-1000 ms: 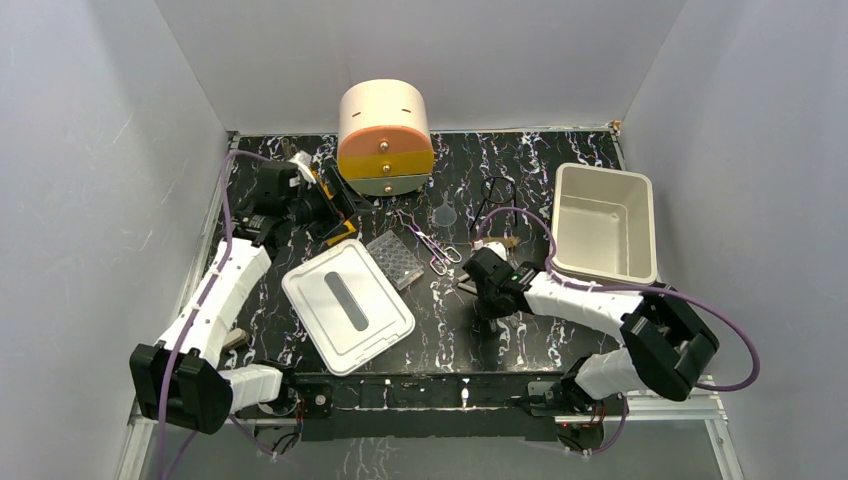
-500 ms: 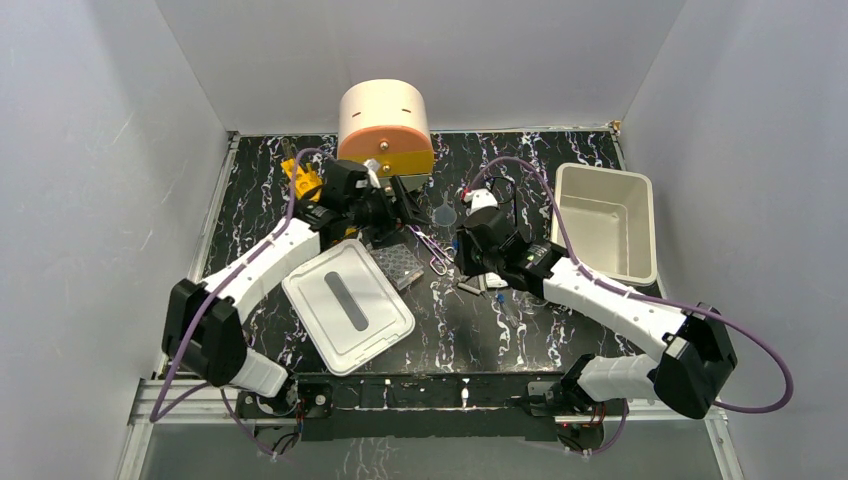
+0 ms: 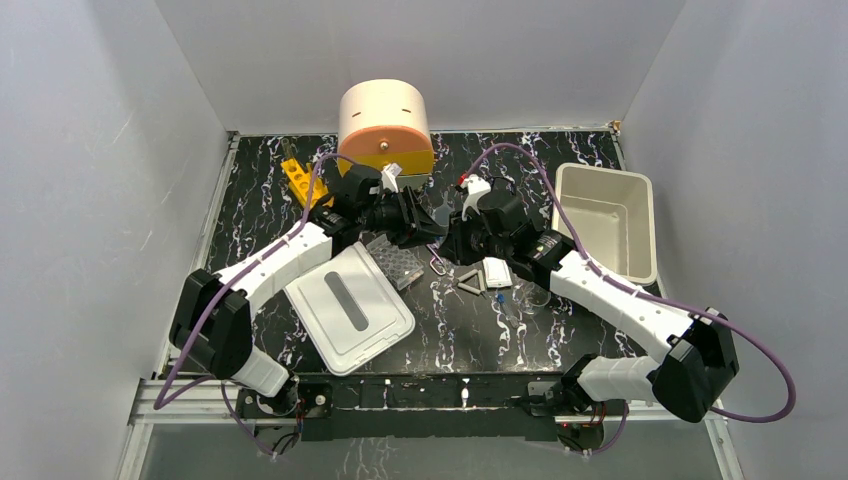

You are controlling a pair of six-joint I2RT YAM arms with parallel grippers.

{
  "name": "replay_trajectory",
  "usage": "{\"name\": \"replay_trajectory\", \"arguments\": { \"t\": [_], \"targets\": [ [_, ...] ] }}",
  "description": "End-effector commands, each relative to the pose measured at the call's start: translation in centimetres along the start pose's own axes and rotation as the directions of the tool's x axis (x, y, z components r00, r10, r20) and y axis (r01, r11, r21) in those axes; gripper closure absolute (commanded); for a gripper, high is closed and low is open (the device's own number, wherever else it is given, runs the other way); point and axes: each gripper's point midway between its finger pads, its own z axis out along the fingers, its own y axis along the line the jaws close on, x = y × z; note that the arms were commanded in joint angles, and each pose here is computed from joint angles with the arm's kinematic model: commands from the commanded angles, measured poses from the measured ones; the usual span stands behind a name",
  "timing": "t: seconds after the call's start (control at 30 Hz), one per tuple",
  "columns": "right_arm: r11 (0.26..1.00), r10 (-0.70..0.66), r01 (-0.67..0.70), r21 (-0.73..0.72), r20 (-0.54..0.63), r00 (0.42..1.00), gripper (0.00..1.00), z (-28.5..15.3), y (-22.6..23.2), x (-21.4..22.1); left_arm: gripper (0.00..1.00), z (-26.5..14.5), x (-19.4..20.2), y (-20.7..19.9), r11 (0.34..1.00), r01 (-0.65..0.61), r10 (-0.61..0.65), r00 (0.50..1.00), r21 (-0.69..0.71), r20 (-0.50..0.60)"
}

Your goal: Organize the chemistry lab equipment

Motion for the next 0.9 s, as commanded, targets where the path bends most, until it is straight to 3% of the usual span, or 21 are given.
{"name": "replay_trajectory", "arguments": {
  "t": [0.0,0.3,0.47,0.5,0.67,0.87],
  "targets": [
    [0.996,-0.028,0.034,-0.082,0.073,0.997,0.78,-0.8,1.6,-1.8,0.69,0.1,0.8,-0.4,0.999,0.036,-0.035,0.999,0.039,-0.033],
    [0.996,-0.017,0.022,-0.09,0.057,0.998,0.78,-0.3,1.5,-1.2,0.85,0.0,1.3,-0.4,0.998,0.048,-0.046,0.998,0.047,-0.048],
    [0.995,-0.016,0.021,-0.095,0.053,0.998,0.76,-0.1,1.5,-1.2,1.0,-0.2,1.4,-0.3,0.998,0.027,-0.024,0.999,0.049,-0.047],
    [0.996,-0.013,0.018,-0.093,0.049,0.999,0.72,-0.1,1.4,-1.1,1.0,-0.2,1.4,-0.3,0.999,0.018,-0.016,0.999,0.048,-0.042],
    [0.993,-0.01,0.017,-0.115,0.063,0.998,0.33,-0.8,1.7,-1.1,1.0,-1.0,0.0,0.1,0.997,-0.078,0.079,0.996,-0.028,0.037],
    [0.997,0.021,-0.017,-0.071,0.053,0.998,0.26,-1.7,0.4,-0.3,1.0,-3.4,-4.2,2.9,0.918,-0.253,0.316,0.932,-0.304,0.178]
  ]
}}
